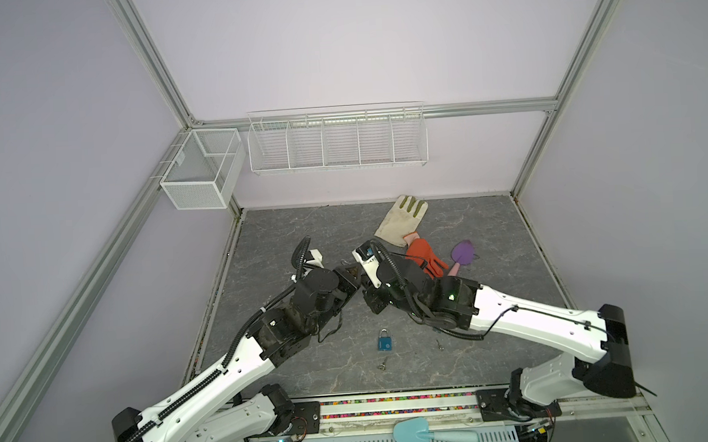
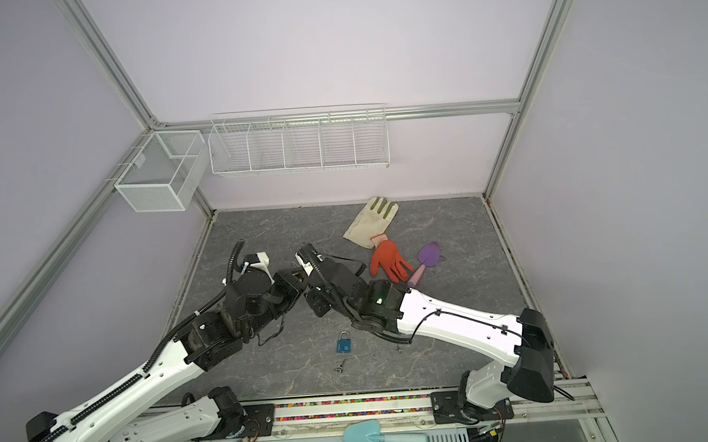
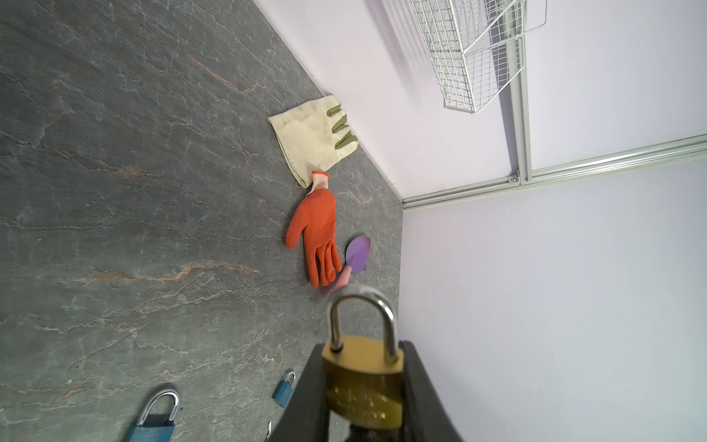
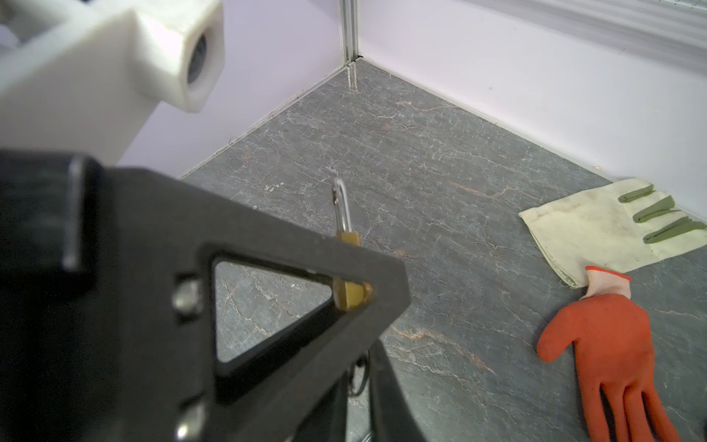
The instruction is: Unlock with the key
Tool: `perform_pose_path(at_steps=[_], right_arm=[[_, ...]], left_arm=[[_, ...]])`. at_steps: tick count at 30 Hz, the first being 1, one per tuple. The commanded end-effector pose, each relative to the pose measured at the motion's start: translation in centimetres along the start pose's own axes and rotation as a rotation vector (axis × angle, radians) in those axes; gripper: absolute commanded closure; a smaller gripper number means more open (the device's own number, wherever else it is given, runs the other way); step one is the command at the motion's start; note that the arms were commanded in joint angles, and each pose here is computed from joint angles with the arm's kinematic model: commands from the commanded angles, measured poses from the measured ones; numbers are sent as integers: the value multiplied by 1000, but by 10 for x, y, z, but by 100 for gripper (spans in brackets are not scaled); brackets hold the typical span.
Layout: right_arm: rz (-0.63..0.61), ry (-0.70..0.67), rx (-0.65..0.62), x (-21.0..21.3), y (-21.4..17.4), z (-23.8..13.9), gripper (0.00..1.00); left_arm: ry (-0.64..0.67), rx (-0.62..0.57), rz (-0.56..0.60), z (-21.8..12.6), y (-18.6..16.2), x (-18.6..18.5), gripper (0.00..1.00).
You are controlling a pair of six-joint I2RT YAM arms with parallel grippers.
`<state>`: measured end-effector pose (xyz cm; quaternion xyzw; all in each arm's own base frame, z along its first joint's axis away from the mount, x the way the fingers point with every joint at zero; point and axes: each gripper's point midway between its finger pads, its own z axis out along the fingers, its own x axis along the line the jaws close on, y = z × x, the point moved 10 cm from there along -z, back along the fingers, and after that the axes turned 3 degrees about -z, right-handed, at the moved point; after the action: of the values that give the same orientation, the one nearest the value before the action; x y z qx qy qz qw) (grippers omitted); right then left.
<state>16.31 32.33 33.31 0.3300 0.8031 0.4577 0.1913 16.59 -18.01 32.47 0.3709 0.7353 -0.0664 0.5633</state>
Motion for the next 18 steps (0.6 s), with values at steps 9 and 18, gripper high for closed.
perform_pose_path(at_steps=[9,18], right_arm=[[183,19,0,-35,11,-52,32],[256,43,161,-40,20,-50,14]], left_arm=[[-57,-134,402,-25,17,-1,100],[-204,-207,853,-19,-1,16,100]])
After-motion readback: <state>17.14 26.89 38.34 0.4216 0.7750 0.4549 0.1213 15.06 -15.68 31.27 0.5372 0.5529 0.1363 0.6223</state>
